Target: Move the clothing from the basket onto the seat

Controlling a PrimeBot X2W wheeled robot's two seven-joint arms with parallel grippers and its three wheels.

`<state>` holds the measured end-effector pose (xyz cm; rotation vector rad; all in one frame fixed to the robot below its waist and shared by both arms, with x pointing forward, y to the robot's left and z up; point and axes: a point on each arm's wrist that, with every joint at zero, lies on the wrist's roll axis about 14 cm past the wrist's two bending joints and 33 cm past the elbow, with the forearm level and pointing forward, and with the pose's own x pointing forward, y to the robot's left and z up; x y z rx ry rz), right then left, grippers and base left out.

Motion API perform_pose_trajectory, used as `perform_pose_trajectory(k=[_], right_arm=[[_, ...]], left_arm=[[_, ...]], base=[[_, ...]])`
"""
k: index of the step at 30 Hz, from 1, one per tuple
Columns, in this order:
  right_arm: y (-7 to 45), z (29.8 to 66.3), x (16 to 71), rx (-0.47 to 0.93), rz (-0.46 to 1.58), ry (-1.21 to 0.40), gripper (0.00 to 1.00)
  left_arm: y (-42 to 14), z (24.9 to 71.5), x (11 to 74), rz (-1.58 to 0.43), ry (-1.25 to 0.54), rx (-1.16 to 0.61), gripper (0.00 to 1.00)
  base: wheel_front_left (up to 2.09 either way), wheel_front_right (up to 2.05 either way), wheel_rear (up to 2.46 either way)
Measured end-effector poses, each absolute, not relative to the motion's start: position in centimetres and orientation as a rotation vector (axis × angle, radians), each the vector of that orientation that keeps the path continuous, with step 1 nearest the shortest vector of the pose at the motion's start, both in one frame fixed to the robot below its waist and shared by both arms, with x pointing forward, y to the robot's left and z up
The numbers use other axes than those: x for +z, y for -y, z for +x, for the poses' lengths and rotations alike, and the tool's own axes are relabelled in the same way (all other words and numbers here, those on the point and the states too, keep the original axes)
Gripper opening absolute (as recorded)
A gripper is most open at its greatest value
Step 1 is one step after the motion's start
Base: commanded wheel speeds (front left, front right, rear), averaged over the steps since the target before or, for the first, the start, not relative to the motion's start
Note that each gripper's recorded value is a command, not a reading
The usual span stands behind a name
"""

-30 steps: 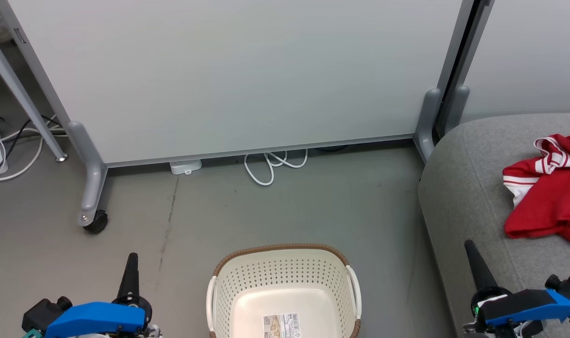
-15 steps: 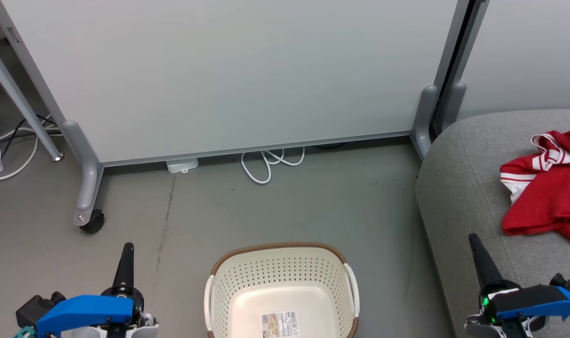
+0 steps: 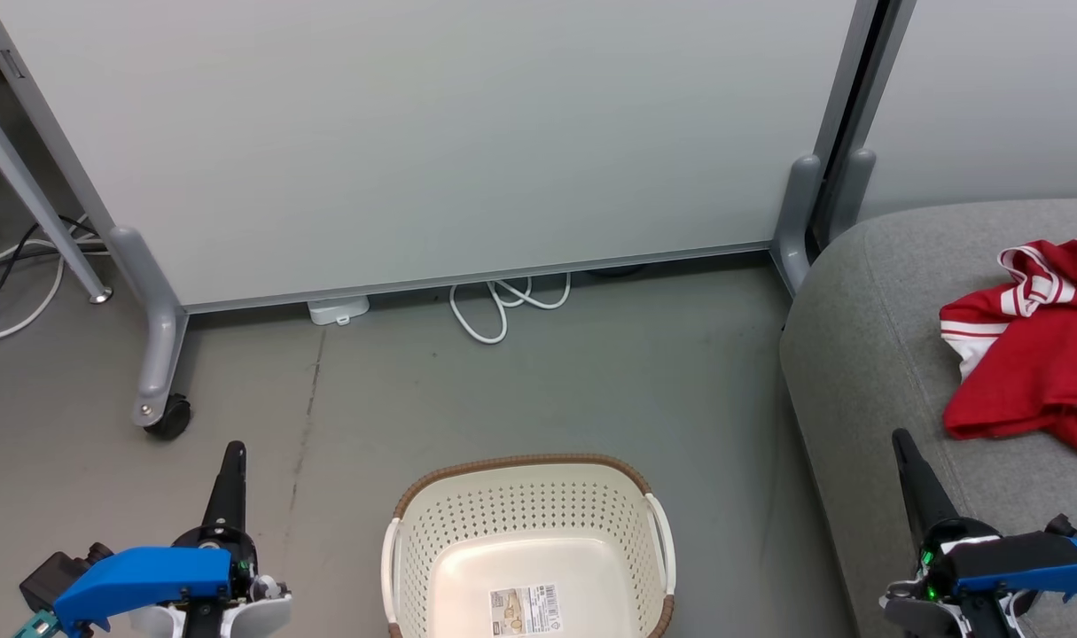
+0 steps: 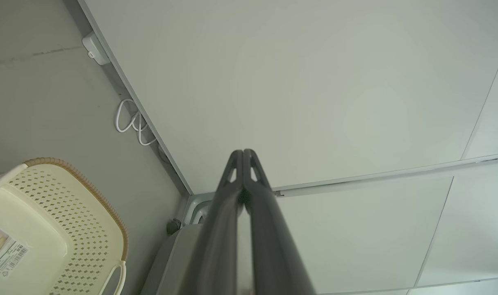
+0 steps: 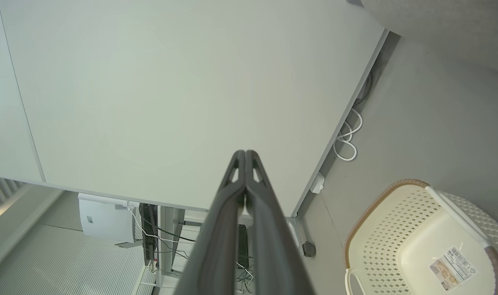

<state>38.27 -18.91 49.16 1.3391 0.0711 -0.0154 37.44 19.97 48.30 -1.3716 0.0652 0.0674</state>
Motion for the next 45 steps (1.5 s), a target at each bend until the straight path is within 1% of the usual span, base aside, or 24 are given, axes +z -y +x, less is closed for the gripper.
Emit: perform_pose_trajectory(k=[31, 45], right_arm=[[19.9, 38.7, 50.3, -0.010, 1.569, -0.011, 0.00], [20.0, 38.8, 50.4, -0.008, 1.575, -0.007, 0.00]], left_arm=[[-20.0, 38.7, 50.3, -1.569, -0.013, 0.014, 0.00], [-20.0, 38.8, 50.4, -1.574, -0.010, 0.012, 0.00]], base=[[0.00, 0.00, 0.00], [0.00, 0.00, 0.00]])
